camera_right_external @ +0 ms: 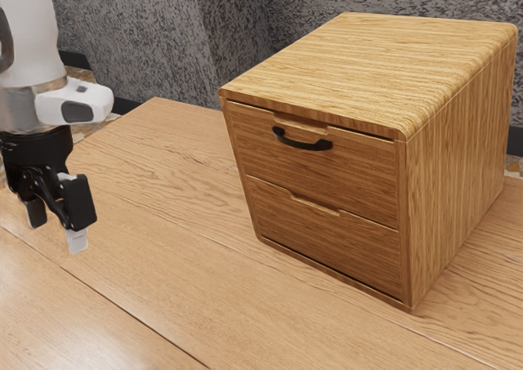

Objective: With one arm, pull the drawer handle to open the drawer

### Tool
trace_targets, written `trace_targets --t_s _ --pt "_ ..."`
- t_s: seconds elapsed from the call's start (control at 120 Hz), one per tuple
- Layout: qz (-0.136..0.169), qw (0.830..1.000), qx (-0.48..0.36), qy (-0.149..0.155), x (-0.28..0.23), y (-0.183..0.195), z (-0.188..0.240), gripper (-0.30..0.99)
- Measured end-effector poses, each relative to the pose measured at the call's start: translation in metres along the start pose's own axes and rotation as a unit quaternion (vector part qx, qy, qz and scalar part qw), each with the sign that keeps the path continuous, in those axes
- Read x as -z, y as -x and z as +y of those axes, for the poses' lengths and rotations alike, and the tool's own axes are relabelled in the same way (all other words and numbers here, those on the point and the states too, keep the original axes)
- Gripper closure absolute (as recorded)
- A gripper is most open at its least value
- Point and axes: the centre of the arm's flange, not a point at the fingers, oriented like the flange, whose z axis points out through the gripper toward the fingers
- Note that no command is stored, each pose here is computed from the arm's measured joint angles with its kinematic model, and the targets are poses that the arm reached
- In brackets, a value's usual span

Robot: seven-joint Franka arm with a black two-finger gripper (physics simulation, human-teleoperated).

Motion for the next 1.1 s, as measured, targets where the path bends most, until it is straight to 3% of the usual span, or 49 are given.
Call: trace_targets --t_s 0.133,0.217,0.283,0.358,0.45,0.658,0.85,1.1 --pt "0.088 0.996 -0.009 -0.013 0.008 -0.031 0.013 0.0" --pt "0.109 0.993 -0.042 -0.014 0.009 -0.043 0.035 0.0" --pt "0.119 0.984 -0.119 -0.054 0.01 -0.054 0.064 0.0" --pt "0.138 0.958 -0.225 -0.109 0.008 -0.065 0.111 0.0" --pt "0.181 0.919 -0.319 -0.145 0.016 -0.056 0.139 0.0" --pt "0.265 0.849 -0.442 -0.114 0.023 -0.078 0.118 0.01" --pt "0.29 0.783 -0.533 -0.136 0.032 -0.11 0.127 0.02" --pt "0.281 0.71 -0.622 -0.171 0.033 -0.149 0.142 0.02"
